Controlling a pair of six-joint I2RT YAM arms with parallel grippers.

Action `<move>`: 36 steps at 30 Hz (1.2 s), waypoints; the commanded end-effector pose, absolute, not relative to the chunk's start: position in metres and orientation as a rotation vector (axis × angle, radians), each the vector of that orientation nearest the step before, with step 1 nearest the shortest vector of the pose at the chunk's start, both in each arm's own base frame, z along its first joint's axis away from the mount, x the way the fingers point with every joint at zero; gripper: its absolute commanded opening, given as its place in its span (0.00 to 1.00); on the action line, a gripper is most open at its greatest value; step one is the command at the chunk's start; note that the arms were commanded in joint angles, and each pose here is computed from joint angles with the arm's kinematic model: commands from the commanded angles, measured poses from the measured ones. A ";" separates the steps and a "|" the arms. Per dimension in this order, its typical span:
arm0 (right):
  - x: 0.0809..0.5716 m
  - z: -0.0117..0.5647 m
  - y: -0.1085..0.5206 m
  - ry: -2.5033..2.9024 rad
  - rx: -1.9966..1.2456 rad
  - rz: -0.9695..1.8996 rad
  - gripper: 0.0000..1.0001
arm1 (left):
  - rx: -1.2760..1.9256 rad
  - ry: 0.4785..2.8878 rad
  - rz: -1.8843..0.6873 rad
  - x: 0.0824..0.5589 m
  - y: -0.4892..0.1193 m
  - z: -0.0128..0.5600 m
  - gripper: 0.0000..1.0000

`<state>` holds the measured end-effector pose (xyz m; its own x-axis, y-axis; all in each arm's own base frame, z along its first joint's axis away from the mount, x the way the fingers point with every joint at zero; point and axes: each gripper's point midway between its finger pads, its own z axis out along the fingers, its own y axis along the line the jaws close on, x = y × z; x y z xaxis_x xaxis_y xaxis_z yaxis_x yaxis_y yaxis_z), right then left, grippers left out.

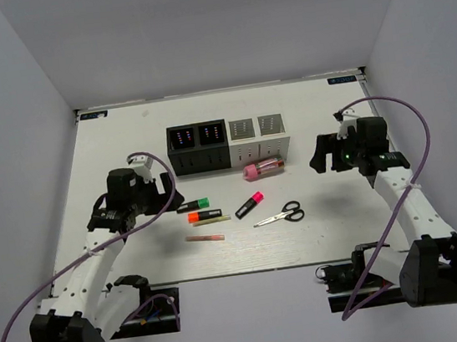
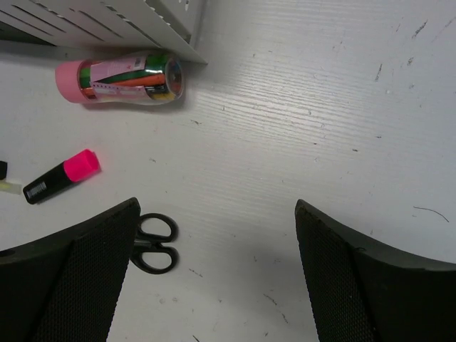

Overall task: Sort the stationery into containers
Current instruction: Move the stationery to the center of the board.

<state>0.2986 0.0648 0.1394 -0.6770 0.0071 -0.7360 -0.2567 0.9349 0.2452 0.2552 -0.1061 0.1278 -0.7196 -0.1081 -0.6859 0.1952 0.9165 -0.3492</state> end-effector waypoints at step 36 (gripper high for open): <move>0.264 0.166 0.098 2.160 -0.569 0.605 0.90 | 1.234 2.167 -0.296 0.295 -0.331 0.134 0.26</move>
<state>0.2603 0.0938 0.1493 -0.6146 -0.1867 -0.7664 -0.5456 0.8023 0.2422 0.2856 -0.3272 0.1231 -0.4134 0.6913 -0.5926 0.8374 0.5442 0.0506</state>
